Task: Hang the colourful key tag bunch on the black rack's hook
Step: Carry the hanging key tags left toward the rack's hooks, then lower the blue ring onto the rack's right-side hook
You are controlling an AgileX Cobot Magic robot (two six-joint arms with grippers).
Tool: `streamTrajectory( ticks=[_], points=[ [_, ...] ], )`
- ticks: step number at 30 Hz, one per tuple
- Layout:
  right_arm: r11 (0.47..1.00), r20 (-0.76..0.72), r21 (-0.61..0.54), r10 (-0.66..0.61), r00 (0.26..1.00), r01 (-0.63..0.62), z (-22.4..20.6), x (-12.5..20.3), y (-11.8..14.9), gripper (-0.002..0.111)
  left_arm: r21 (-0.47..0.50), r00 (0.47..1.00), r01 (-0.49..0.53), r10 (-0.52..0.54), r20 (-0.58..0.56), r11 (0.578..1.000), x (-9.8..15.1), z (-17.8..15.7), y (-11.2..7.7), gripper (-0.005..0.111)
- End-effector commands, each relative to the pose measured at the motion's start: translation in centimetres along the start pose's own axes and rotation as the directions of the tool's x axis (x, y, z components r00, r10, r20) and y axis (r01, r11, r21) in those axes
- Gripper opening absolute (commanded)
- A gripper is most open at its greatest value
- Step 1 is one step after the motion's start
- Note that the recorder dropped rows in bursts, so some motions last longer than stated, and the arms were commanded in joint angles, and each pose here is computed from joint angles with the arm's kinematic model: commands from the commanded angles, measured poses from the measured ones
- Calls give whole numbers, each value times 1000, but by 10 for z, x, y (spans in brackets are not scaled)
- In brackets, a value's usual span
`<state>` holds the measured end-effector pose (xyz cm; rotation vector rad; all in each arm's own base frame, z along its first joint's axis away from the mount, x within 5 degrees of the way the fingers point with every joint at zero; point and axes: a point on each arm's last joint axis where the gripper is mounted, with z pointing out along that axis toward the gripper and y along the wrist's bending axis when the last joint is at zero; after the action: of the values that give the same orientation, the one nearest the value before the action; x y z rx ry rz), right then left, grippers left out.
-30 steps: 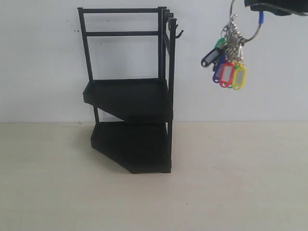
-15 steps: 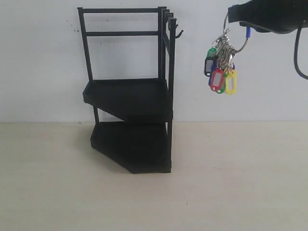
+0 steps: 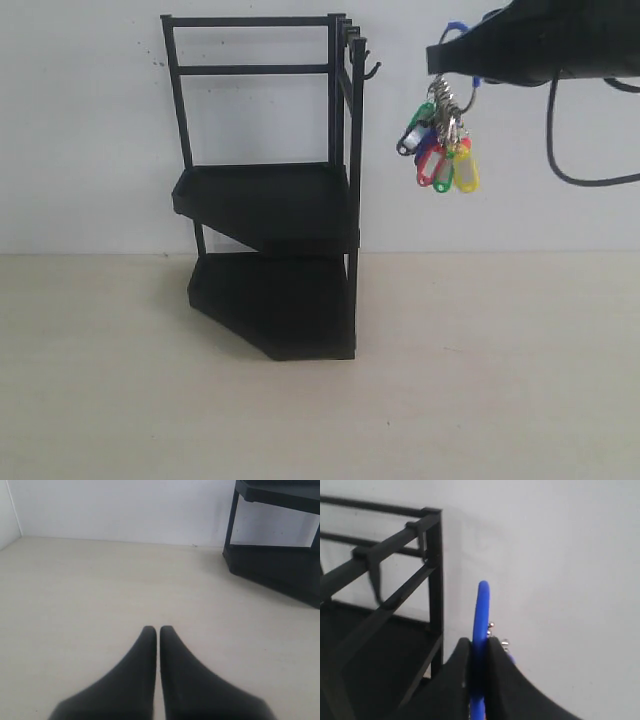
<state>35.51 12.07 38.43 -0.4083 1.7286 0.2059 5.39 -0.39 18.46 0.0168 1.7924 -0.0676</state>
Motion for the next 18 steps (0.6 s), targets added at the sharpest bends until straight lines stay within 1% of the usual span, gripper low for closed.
streamTrajectory(
  ticks=[1,2,4,9,13,18],
  points=[
    [998,38,-7,68,997,-68,12,-3,11,0,-4,1000,0,0,2,1000,-1,0,0,4],
    [999,49,0,42,998,-42,13,-5,10,0,-4,1000,0,0,2,1000,-1,0,0,4],
    [999,20,-22,38,999,-37,13,-3,12,0,-4,1000,0,0,2,1000,-1,0,0,4],
    [1000,53,7,21,998,-21,15,-4,9,0,-4,1000,0,0,2,1000,-1,0,0,4],
    [1000,38,4,0,999,0,21,0,10,0,-4,1000,0,0,2,1000,-1,0,0,4],
    [998,-16,-55,-1,1000,0,32,-2,14,0,-4,1000,0,0,2,1000,-1,0,0,4]
  ],
)
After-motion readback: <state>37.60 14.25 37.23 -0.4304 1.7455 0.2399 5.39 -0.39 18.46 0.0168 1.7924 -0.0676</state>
